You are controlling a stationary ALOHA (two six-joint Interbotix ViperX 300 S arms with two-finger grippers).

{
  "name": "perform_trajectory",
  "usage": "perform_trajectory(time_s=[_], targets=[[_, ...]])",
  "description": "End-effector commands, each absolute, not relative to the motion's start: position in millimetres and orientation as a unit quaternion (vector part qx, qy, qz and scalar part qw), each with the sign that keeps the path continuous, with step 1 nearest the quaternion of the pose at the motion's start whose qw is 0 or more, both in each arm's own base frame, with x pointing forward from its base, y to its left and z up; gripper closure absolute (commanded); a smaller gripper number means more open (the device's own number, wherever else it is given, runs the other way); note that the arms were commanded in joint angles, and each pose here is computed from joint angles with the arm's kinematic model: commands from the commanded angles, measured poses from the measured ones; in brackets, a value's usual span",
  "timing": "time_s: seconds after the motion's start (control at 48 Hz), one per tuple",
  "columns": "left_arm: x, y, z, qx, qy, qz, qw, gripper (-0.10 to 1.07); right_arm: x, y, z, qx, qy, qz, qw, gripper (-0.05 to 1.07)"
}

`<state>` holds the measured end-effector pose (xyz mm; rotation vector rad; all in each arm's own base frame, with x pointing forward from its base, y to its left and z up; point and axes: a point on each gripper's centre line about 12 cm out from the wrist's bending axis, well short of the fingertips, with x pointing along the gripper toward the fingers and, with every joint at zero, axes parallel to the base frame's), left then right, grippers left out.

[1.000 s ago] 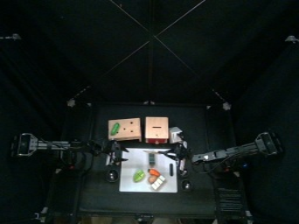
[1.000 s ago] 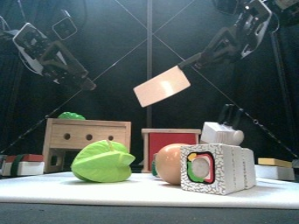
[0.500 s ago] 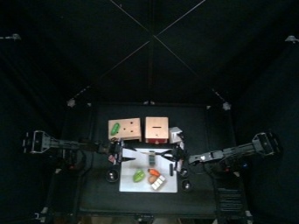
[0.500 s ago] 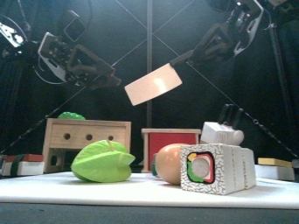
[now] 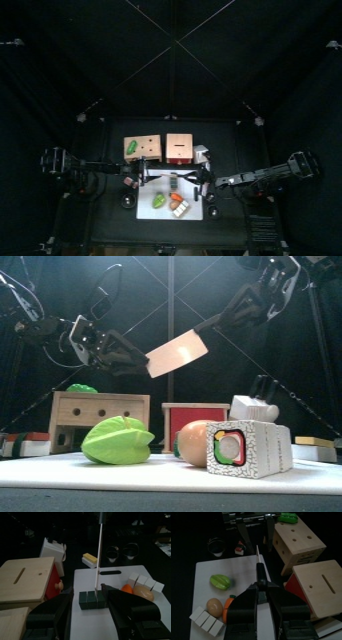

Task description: Grab cleaver with other hand

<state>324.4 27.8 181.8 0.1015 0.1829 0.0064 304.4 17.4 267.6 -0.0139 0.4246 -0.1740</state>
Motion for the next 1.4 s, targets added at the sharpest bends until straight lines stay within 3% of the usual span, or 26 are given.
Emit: perform_trajectory(time_s=[0.0, 0.396, 1.083, 1.375], targets=[[332, 26, 192, 0.053, 0.071, 0.0, 0.996, 0.14, 306, 17, 279, -0.004, 0.196, -0.085, 0.977, 0.55], [343, 24, 187, 0.055, 0.078, -0.006, 0.995, 0.37, 307, 16, 276, -0.001, 0.2, -0.088, 0.976, 0.55], [345, 25, 188, 0.058, 0.076, -0.006, 0.995, 0.4, 309, 9, 264, 0.032, 0.223, -0.106, 0.968, 0.55], [345, 25, 188, 0.058, 0.076, -0.006, 0.995, 0.57, 309, 8, 263, 0.047, 0.226, -0.112, 0.966, 0.55]])
